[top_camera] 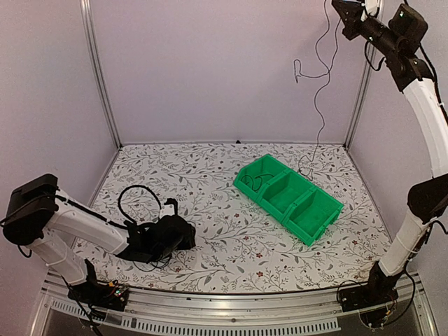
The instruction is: Untangle the cables
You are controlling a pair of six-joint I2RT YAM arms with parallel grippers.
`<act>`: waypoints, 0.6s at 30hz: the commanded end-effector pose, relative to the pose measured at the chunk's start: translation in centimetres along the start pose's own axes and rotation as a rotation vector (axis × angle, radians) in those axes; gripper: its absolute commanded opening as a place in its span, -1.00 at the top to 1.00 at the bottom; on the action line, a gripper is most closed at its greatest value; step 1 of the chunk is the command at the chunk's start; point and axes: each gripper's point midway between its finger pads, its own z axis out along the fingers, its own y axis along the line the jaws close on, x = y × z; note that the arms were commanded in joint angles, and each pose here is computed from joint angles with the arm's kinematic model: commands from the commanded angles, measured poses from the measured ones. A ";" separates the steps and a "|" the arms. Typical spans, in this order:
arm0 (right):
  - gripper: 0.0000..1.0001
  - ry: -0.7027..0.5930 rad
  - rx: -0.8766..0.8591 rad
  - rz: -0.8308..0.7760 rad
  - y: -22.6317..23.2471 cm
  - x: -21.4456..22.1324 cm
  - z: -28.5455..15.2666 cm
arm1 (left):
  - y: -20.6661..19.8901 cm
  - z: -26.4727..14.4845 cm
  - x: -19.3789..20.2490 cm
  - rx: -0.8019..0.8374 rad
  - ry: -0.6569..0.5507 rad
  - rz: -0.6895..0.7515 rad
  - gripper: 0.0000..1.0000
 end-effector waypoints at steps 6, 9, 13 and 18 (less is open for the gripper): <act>1.00 0.249 -0.263 0.201 10.0 14.2 0.9 | -0.9 -1.8 -0.7 0.005 -0.011 0.037 -0.15; 1.00 0.320 -0.319 0.242 12.7 17.7 -0.1 | -0.6 -2.1 -0.7 0.003 -0.017 0.031 -0.14; 1.00 0.429 -0.401 0.302 16.7 22.9 -2.1 | -0.1 -2.1 -0.5 -0.006 -0.020 0.022 -0.15; 1.00 0.585 -0.551 0.325 23.1 28.6 -5.2 | 0.0 -1.8 0.0 -0.014 -0.008 0.028 -0.15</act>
